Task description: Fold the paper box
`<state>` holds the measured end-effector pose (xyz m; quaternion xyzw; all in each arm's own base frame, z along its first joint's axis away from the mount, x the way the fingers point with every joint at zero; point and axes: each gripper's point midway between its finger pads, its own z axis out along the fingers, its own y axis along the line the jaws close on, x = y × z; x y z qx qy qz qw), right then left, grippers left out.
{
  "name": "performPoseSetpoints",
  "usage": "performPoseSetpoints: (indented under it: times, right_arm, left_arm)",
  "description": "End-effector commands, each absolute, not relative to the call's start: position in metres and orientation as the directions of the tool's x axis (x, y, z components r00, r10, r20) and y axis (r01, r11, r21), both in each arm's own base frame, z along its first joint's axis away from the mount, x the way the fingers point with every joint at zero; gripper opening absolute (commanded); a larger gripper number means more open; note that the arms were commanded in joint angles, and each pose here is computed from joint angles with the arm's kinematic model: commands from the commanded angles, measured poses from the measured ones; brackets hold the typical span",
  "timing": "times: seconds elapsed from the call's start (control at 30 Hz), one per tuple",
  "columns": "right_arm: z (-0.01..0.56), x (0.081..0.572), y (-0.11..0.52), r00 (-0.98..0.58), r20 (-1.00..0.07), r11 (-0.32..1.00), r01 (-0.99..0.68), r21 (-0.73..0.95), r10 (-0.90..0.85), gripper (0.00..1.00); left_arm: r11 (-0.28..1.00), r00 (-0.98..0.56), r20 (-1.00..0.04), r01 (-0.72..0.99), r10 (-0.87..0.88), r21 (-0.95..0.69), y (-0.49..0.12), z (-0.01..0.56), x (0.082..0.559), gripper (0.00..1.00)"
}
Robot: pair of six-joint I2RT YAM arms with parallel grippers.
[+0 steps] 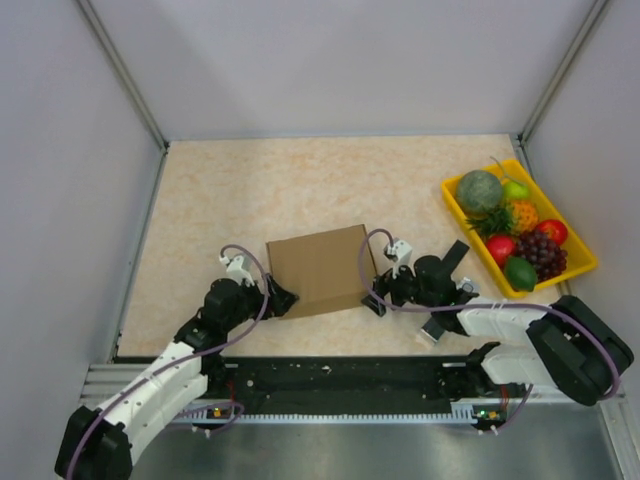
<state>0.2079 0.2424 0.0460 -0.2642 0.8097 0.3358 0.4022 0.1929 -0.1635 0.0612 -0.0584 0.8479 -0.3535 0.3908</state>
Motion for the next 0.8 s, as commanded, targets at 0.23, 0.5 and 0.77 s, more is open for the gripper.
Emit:
performPoseSetpoints:
  times: [0.23,0.5,0.77]
  right_arm:
    - [0.168,0.187,0.273,-0.648,-0.762,0.48,-0.673,0.562,-0.017,0.73]
    - [0.206,0.15,0.27,-0.869,-0.491,0.487,-0.454,0.746,-0.057,0.64]
    - [0.267,0.161,0.277,-0.924,-0.382,0.403,-0.342,0.849,0.021,0.47]
  left_arm:
    - [0.465,-0.704,-0.621,0.447,-0.344,-0.764,-0.212,0.199,0.17,0.86]
    - [0.401,-0.7,-0.648,0.524,-0.3,-0.751,-0.215,0.253,0.151,0.86]
    - [0.356,-0.723,-0.635,0.538,-0.271,-0.764,-0.229,0.271,0.16,0.81]
